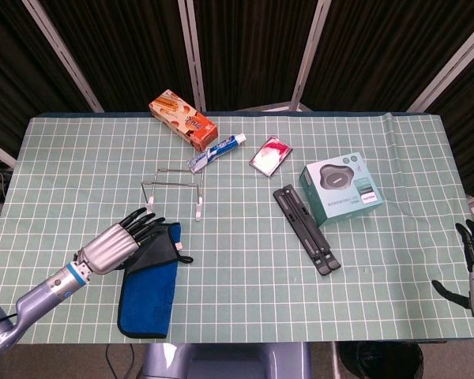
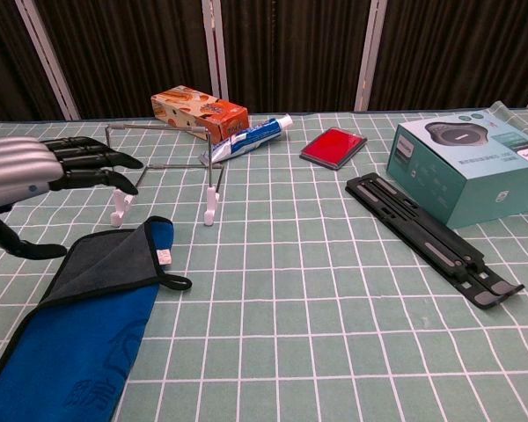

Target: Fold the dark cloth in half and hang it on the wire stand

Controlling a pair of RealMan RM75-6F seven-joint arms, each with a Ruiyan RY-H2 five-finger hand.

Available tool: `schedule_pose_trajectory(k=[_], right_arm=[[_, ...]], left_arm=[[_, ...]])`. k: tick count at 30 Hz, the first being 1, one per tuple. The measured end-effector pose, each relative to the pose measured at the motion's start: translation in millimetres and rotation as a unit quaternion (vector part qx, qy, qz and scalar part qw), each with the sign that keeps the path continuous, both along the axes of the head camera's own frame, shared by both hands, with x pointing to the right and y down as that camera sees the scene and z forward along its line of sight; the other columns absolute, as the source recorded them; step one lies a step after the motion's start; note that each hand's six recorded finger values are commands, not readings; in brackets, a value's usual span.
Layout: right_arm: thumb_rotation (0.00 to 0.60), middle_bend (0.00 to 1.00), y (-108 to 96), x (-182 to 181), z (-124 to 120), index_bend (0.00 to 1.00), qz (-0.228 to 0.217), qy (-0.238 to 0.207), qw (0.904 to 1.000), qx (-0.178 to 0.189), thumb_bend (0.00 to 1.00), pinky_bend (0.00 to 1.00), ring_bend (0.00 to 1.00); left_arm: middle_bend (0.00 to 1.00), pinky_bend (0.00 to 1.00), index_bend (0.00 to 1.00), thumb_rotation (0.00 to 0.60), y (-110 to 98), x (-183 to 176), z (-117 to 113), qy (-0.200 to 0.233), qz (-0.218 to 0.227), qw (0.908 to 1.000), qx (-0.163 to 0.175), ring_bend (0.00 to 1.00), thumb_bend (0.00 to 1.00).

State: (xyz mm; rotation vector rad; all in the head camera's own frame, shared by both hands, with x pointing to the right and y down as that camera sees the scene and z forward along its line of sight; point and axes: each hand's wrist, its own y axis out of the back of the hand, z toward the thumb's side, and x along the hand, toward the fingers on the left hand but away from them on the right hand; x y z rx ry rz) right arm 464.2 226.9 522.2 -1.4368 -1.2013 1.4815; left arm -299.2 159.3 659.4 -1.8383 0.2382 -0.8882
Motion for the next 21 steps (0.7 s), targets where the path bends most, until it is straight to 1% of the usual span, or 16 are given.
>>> schedule_pose_trajectory(k=[2,4,6,10,14,18,21], right_arm=[[0.600,0.00,0,2,0,0.00,0.003,0.000,1.0000,0.000,0.00,0.00,0.00],[0.600,0.00,-1,4,-1,0.00,0.006,-0.001,1.0000,0.000,0.00,0.00,0.00],[0.600,0.00,-1,7,-1,0.00,0.010,-0.001,1.0000,0.000,0.00,0.00,0.00],[0.600,0.00,-2,11,0,0.00,0.014,-0.002,0.9999,-0.002,0.00,0.00,0.00],[0.600,0.00,-2,12,0,0.00,0.016,-0.002,0.9999,-0.002,0.00,0.00,0.00],[0.600,0.00,-2,15,-1,0.00,0.019,-0.003,0.9998,-0.001,0.00,0.00,0.00],[0.600,0.00,-2,15,-1,0.00,0.020,-0.003,0.9998,-0.001,0.00,0.00,0.00]], left_arm=[[0.00,0.00,0.23,0.600,1,14,5,-0.014,0.005,0.9999,-0.007,0.00,0.34],[0.00,0.00,0.29,0.600,2,26,9,-0.027,0.012,0.9995,-0.012,0.00,0.36],[0.00,0.00,0.32,0.600,4,37,13,-0.042,0.019,0.9988,-0.014,0.00,0.37],[0.00,0.00,0.34,0.600,8,58,23,-0.063,0.028,0.9975,-0.015,0.00,0.37],[0.00,0.00,0.37,0.600,16,83,34,-0.060,0.029,0.9973,-0.030,0.00,0.37],[0.00,0.00,0.37,0.600,19,93,44,-0.057,0.028,0.9974,-0.036,0.00,0.37],[0.00,0.00,0.39,0.600,19,97,49,-0.055,0.027,0.9974,-0.037,0.00,0.37]])
